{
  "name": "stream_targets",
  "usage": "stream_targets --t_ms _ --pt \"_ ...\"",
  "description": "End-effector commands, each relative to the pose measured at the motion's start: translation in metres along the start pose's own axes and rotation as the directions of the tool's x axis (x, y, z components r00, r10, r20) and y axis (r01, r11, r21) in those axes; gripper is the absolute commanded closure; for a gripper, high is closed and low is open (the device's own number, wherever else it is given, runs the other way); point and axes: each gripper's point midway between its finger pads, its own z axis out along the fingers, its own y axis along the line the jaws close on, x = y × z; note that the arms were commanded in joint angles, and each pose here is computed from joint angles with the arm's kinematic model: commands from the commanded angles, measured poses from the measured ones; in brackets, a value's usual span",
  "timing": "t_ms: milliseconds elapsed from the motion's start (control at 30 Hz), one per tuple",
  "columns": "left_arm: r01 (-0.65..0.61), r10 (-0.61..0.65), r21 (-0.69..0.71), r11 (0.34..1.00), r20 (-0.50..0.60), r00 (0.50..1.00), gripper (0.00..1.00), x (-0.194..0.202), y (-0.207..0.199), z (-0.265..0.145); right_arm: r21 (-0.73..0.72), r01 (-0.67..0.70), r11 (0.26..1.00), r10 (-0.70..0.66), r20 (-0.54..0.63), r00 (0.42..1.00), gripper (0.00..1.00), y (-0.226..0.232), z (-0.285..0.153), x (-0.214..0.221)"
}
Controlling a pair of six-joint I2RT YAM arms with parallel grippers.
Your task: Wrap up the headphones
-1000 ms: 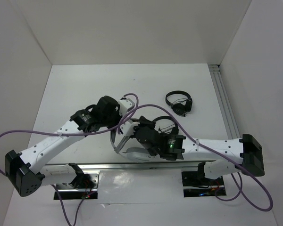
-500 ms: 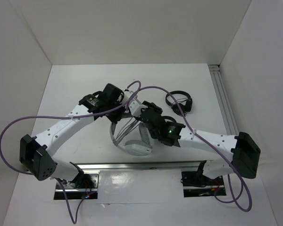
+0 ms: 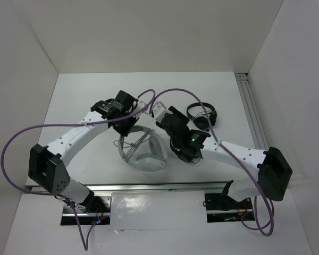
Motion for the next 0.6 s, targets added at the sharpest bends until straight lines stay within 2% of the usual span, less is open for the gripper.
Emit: stream_targets --t_ms 0,33,100,200,267,433,533,567 --pt "0.036 -0.035 -0.039 0.999 0.028 0.999 1.00 -0.014 0.007 -0.007 -0.035 -0.235 0.971 0.237 0.101 0.966 0.41 -0.032 -0.014 -0.043" --pt "0.046 -0.045 -0.048 0.998 0.027 0.999 1.00 -0.014 0.008 -0.007 -0.084 -0.261 0.962 0.269 0.117 0.956 0.35 -0.033 -0.017 -0.049" --pt "0.045 -0.045 -0.047 0.998 0.018 0.999 1.00 -0.013 0.008 -0.004 -0.128 -0.307 0.943 0.325 0.166 0.931 0.28 -0.041 -0.030 -0.060" --pt "0.056 -0.054 -0.060 0.997 0.035 0.998 1.00 -0.019 0.010 -0.008 -0.140 -0.347 0.927 0.369 0.188 0.910 0.25 -0.050 -0.039 -0.068" --pt "0.067 -0.064 -0.072 0.995 0.044 0.997 1.00 -0.023 0.013 -0.007 -0.147 -0.379 0.914 0.402 0.182 0.898 0.14 -0.054 -0.043 -0.073" --pt "0.131 -0.119 -0.105 0.986 0.110 0.987 1.00 -0.038 0.019 -0.006 -0.117 -0.491 0.863 0.505 0.192 0.842 0.13 -0.079 -0.061 -0.079" --pt "0.178 -0.154 -0.145 0.973 0.161 0.975 1.00 -0.046 0.026 -0.007 -0.138 -0.536 0.832 0.554 0.180 0.813 0.08 -0.086 -0.074 -0.080" --pt "0.188 -0.162 -0.164 0.968 0.162 0.974 1.00 -0.045 0.032 -0.008 -0.156 -0.539 0.828 0.560 0.174 0.810 0.00 -0.087 -0.080 -0.079"
